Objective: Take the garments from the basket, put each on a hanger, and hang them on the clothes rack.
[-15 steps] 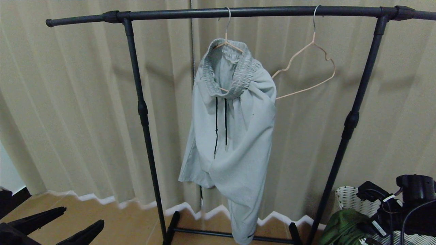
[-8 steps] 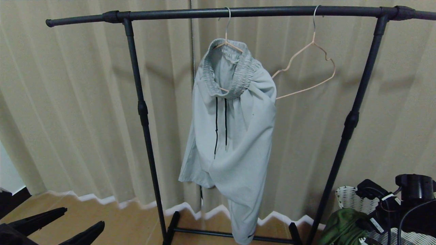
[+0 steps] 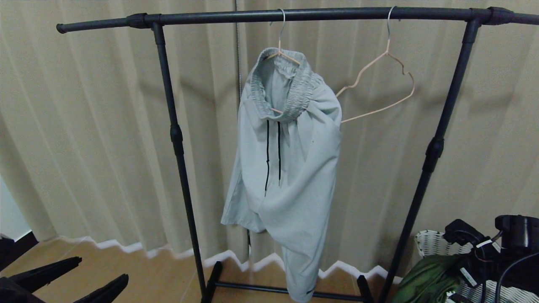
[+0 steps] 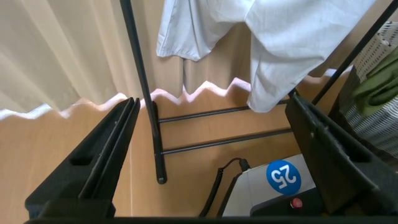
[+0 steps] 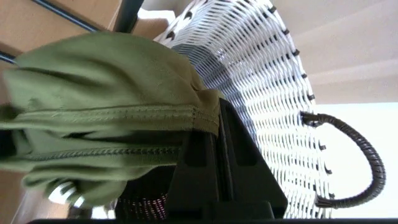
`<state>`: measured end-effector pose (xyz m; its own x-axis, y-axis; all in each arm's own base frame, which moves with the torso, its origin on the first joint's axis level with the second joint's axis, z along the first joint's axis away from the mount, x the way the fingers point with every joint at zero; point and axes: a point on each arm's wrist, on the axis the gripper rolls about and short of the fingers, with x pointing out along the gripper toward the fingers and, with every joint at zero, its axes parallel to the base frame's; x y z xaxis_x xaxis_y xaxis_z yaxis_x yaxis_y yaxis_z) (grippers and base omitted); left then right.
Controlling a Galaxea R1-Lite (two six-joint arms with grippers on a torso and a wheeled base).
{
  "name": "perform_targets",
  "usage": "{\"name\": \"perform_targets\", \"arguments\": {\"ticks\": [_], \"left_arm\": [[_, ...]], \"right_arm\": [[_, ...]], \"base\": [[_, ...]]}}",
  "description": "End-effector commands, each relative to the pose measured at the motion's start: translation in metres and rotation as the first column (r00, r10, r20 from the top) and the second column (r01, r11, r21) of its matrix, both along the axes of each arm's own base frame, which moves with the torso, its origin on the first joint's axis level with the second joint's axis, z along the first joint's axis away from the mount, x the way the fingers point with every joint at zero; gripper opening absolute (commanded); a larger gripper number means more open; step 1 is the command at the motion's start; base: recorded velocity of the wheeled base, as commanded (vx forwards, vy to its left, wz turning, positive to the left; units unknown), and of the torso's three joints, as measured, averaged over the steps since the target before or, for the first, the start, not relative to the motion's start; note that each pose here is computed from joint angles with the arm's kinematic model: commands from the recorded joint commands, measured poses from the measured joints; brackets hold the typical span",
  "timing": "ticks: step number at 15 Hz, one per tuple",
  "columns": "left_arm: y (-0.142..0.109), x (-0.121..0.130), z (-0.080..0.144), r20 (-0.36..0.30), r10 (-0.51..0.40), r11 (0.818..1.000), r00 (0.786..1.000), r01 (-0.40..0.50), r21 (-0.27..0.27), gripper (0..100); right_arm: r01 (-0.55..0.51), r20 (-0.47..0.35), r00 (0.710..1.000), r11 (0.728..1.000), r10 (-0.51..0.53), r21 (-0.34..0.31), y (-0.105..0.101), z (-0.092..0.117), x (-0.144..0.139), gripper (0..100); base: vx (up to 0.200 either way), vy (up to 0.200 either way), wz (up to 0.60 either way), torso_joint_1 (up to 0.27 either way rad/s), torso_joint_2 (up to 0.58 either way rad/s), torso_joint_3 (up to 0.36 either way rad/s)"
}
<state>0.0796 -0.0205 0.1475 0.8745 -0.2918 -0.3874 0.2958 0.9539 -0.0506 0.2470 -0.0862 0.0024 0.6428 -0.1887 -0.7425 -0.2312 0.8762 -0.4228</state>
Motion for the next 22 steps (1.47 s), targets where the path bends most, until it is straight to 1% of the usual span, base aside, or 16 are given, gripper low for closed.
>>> {"name": "perform_targets", "arguments": {"ticks": [1, 3, 4, 5, 6, 7, 8, 9, 12, 15, 17, 18, 19, 20, 21, 22], "left_arm": [[0.000, -0.001, 0.000, 0.002, 0.003, 1.000, 1.000, -0.003, 0.000, 100], [0.002, -0.008, -0.002, 0.026, 0.001, 1.000, 1.000, -0.001, 0.000, 100], [0.003, -0.010, -0.003, 0.034, -0.004, 1.000, 0.999, 0.004, 0.010, 100], [0.003, -0.011, -0.004, 0.041, -0.012, 1.000, 0.999, 0.011, 0.027, 100], [0.003, -0.011, -0.006, 0.037, -0.016, 0.999, 0.999, 0.015, 0.038, 100], [0.003, -0.012, -0.008, 0.031, -0.018, 0.999, 0.999, 0.017, 0.044, 100], [0.003, -0.012, -0.008, 0.031, -0.018, 0.999, 0.999, 0.017, 0.044, 100], [0.003, -0.012, -0.008, 0.032, -0.018, 0.999, 0.999, 0.016, 0.044, 100], [0.003, -0.013, -0.011, 0.024, -0.019, 0.999, 1.000, 0.018, 0.048, 100], [0.003, -0.014, -0.013, 0.023, -0.027, 0.998, 0.999, 0.026, 0.060, 100], [0.003, -0.015, -0.013, 0.028, -0.031, 0.998, 0.999, 0.030, 0.061, 100], [0.003, -0.016, -0.013, 0.040, -0.046, 0.995, 0.998, 0.042, 0.092, 100], [0.003, -0.016, -0.013, 0.041, -0.052, 0.994, 0.998, 0.048, 0.098, 100], [0.003, -0.018, -0.019, 0.020, -0.074, 0.993, 0.997, 0.072, 0.096, 100], [0.001, -0.021, -0.024, 0.005, -0.130, 0.988, 0.991, 0.129, 0.090, 100], [-0.001, -0.022, -0.024, 0.005, -0.164, 0.983, 0.986, 0.163, 0.084, 100]], "right_arm": [[-0.013, 0.085, 0.996, 1.000, 0.015, -0.020, 0.004, 0.027, -0.008, 0], [-0.044, 0.177, 0.983, 0.998, 0.051, -0.044, 0.014, 0.053, -0.014, 0], [-0.078, 0.215, 0.973, 0.996, 0.084, -0.032, 0.021, 0.060, -0.014, 0], [-0.130, 0.266, 0.956, 0.991, 0.123, 0.009, 0.032, 0.069, -0.012, 0], [-0.156, 0.296, 0.945, 0.987, 0.139, 0.033, 0.040, 0.075, -0.012, 0], [-0.191, 0.341, 0.927, 0.979, 0.157, 0.068, 0.056, 0.085, -0.014, 0], [-0.212, 0.363, 0.916, 0.974, 0.169, 0.083, 0.065, 0.091, -0.016, 0], [-0.239, 0.387, 0.902, 0.968, 0.191, 0.079, 0.071, 0.097, -0.019, 0], [-0.256, 0.398, 0.894, 0.964, 0.207, 0.075, 0.076, 0.110, -0.026, 0], [-0.262, 0.399, 0.892, 0.962, 0.212, 0.075, 0.077, 0.114, -0.028, 0], [-0.274, 0.398, 0.890, 0.959, 0.223, 0.076, 0.079, 0.114, -0.028, 0], [-0.315, 0.397, 0.880, 0.946, 0.260, 0.079, 0.089, 0.113, -0.028, 0], [-0.332, 0.403, 0.873, 0.940, 0.274, 0.080, 0.093, 0.114, -0.028, 0], [-0.356, 0.414, 0.862, 0.931, 0.294, 0.081, 0.099, 0.117, -0.026, 0], [-0.382, 0.429, 0.846, 0.921, 0.316, 0.075, 0.105, 0.121, -0.021, 0], [-0.400, 0.439, 0.835, 0.914, 0.331, 0.071, 0.110, 0.124, -0.018, 0]], "base": [[0.000, 0.000, 0.00, 0.000, 0.00, 0.000], [0.000, 0.000, 0.00, 0.000, 0.00, 0.000], [0.000, 0.000, 0.00, 0.000, 0.00, 0.000], [0.000, 0.000, 0.00, 0.000, 0.00, 0.000], [-0.200, 0.000, 0.00, 0.002, 0.01, 0.002], [-0.200, 0.000, 0.00, 0.012, 0.00, 0.002], [-0.200, 0.000, 0.00, 0.012, 0.01, 0.007], [-0.200, 0.000, 0.00, -0.002, 0.00, 0.002], [-0.200, 0.000, 0.00, -0.004, 0.00, -0.001], [-0.200, 0.000, 0.00, 0.001, 0.00, 0.006], [0.000, 0.000, 0.00, 0.000, 0.00, 0.000], [0.000, 0.000, 0.00, 0.000, 0.00, 0.000], [0.000, 0.000, 0.00, 0.000, 0.00, 0.000], [0.000, 0.000, 0.00, 0.000, 0.00, 0.000], [0.000, 0.000, 0.00, 0.000, 0.00, 0.000], [0.000, 0.000, 0.00, 0.000, 0.00, 0.000]]}}
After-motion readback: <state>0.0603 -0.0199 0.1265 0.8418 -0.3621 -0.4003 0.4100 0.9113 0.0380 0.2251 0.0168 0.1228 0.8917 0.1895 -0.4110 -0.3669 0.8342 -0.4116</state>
